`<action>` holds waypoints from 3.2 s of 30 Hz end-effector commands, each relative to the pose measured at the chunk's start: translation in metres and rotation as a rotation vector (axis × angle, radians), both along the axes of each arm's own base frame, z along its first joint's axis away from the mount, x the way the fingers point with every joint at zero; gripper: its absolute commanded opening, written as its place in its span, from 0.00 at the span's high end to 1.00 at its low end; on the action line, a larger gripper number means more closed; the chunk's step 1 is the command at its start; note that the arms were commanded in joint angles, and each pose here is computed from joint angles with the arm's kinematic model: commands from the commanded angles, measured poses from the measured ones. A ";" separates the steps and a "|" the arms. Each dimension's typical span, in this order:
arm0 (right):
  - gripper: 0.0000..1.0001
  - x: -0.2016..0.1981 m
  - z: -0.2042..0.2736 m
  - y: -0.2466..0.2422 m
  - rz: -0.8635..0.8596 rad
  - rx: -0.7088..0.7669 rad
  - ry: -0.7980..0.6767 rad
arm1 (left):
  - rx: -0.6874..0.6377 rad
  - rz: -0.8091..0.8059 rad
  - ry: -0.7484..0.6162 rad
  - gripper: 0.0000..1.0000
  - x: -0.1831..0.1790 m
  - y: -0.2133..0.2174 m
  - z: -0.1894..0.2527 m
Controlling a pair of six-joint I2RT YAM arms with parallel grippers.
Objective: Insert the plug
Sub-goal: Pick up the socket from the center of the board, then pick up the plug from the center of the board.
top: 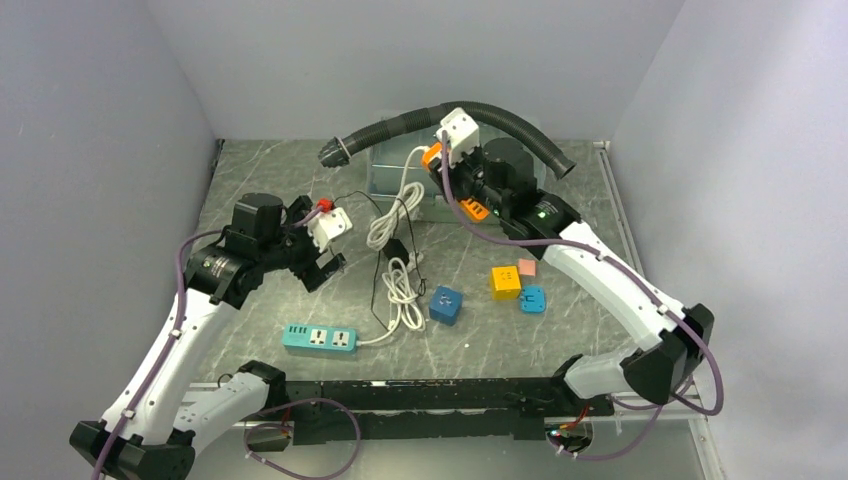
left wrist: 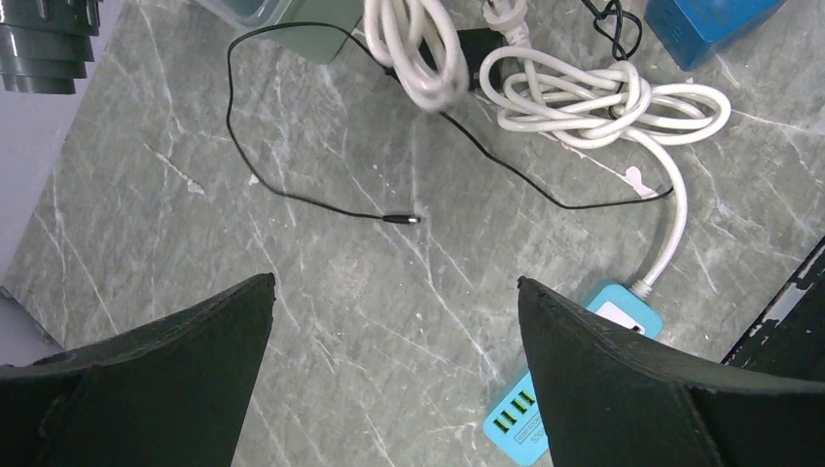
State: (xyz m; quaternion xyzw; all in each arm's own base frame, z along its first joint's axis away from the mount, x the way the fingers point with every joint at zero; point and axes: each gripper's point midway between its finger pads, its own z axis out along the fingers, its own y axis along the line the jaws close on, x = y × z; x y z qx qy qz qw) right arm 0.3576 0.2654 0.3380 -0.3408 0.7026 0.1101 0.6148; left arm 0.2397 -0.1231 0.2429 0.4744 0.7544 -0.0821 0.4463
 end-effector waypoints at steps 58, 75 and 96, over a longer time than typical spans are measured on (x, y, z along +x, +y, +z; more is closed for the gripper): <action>1.00 -0.038 0.051 -0.016 -0.278 0.344 0.346 | -0.572 0.017 0.462 0.00 0.076 -0.186 -0.001; 1.00 -0.044 0.045 -0.035 -0.298 0.317 0.318 | -0.491 0.039 0.473 0.64 0.103 -0.205 -0.033; 1.00 -0.047 0.057 -0.102 -0.388 0.350 0.276 | -0.444 -0.060 0.182 1.00 0.082 -0.155 0.071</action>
